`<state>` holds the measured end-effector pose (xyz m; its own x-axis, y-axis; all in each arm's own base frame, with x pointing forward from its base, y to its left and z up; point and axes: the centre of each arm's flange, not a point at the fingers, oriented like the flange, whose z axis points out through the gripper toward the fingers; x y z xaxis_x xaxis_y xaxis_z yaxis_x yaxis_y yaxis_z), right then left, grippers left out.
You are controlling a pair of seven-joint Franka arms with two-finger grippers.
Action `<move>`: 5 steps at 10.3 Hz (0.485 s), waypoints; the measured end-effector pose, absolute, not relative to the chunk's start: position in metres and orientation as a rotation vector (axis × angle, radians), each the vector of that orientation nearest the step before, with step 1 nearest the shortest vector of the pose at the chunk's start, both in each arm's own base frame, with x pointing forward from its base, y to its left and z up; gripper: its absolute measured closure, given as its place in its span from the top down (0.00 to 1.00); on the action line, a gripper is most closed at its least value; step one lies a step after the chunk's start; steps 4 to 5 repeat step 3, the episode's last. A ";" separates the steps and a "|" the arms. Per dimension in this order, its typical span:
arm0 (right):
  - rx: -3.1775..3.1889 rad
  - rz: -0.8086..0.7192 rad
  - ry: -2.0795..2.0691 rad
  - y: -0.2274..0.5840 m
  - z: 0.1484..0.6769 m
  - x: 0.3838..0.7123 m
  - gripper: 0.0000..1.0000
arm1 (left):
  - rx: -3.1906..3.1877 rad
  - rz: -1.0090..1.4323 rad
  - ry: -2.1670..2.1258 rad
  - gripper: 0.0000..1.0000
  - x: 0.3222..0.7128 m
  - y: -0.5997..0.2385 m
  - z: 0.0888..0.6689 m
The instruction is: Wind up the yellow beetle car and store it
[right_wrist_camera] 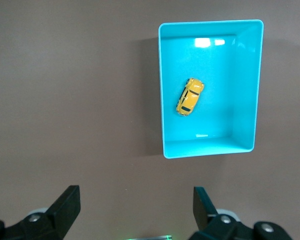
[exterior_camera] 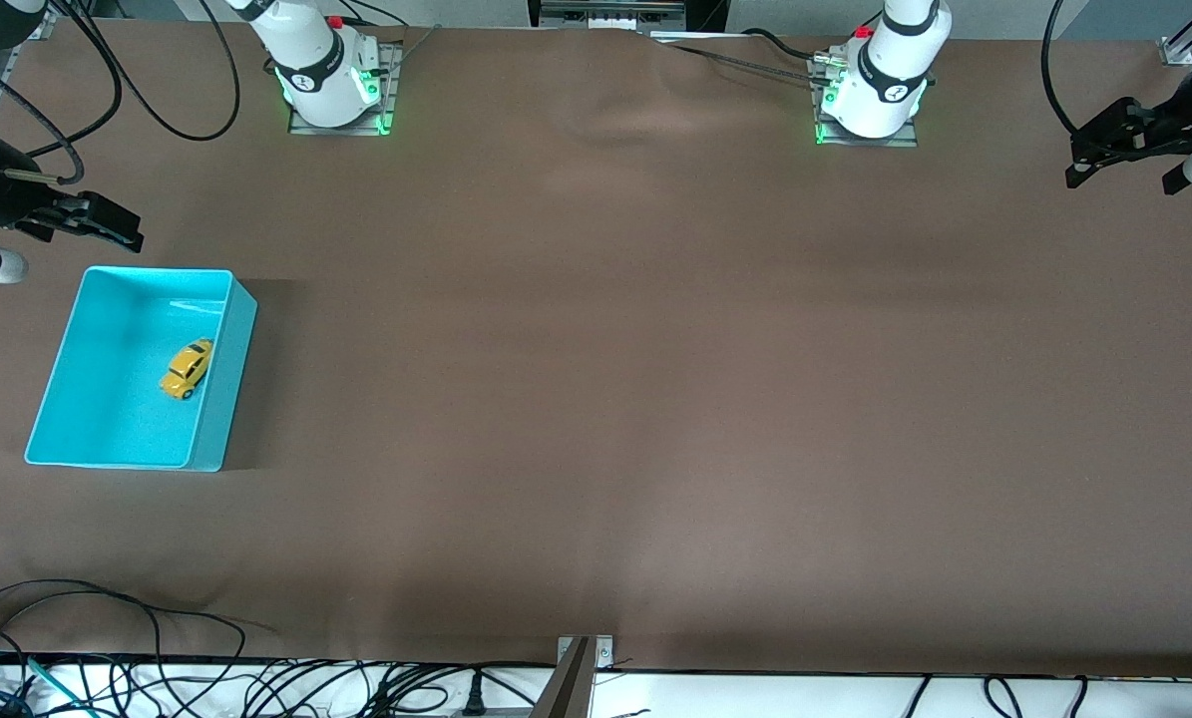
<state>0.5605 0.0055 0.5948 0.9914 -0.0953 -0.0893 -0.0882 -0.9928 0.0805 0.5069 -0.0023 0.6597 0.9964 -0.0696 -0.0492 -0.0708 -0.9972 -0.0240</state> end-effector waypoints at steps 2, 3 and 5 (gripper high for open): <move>3.061 -0.142 -0.142 0.006 0.595 0.561 1.00 | -3.113 0.074 0.109 1.00 0.507 -0.002 0.660; 3.061 -0.142 -0.143 0.006 0.595 0.561 1.00 | -3.113 0.074 0.109 1.00 0.507 -0.002 0.660; 3.061 -0.142 -0.143 0.006 0.595 0.561 1.00 | -3.113 0.074 0.109 1.00 0.507 -0.002 0.660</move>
